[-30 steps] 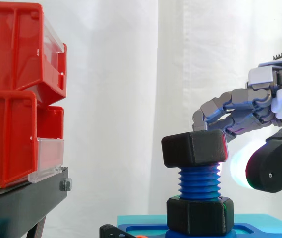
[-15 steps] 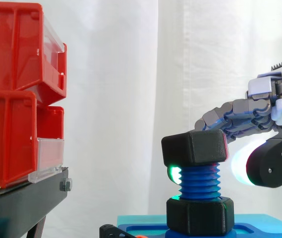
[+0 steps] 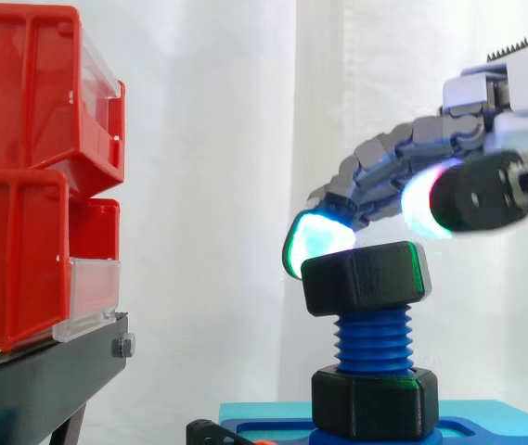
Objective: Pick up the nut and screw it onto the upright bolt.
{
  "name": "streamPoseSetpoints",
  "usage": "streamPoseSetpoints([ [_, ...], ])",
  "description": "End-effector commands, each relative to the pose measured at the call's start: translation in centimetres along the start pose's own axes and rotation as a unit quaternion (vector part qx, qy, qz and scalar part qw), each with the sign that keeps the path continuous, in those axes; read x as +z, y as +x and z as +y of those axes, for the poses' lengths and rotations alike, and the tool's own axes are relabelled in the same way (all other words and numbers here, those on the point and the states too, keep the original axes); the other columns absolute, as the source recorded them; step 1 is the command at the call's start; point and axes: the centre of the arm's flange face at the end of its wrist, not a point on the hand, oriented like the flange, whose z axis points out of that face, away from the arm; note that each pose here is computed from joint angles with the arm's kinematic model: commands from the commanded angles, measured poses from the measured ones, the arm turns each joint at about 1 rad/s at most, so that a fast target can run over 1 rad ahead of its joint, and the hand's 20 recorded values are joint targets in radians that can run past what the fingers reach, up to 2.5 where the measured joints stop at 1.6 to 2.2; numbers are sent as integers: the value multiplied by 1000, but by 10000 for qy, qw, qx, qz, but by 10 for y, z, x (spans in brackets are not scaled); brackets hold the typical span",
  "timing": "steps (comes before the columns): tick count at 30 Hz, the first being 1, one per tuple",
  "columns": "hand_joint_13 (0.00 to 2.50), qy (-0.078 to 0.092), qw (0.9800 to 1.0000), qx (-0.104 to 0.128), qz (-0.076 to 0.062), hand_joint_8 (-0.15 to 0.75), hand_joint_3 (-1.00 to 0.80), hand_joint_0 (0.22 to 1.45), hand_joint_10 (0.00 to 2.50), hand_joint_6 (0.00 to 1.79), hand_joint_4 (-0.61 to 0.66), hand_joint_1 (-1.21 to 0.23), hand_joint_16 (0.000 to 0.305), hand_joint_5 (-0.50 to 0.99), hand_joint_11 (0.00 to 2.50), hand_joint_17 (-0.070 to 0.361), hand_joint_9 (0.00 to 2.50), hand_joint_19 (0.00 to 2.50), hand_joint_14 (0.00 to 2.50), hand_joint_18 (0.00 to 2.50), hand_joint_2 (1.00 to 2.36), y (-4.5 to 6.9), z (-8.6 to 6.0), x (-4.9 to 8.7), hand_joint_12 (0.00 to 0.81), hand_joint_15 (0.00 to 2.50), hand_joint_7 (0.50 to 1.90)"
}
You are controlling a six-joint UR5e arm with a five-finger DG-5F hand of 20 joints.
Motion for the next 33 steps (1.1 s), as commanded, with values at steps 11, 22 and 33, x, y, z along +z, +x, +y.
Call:
streamPoseSetpoints([
  [11, 0, -66, 9999, 58, -94, 281, -500, 390, 0, 501, 201, -258, 61, -271, 0, 137, 42, 0, 0, 0, 1000, -11, 7, 4, 425, 0, 643],
  [22, 0, -250, 9992, 153, -261, 242, -500, 447, 0, 501, 148, 125, 55, -248, 0, 124, 36, 0, 0, 0, 1000, -11, 19, 6, 391, 0, 615],
  [33, 0, -348, 9979, 355, -407, 241, -500, 460, 0, 502, 161, 128, 53, -237, 0, 119, 50, 0, 0, 0, 1000, 4, 26, 15, 381, 0, 667],
])
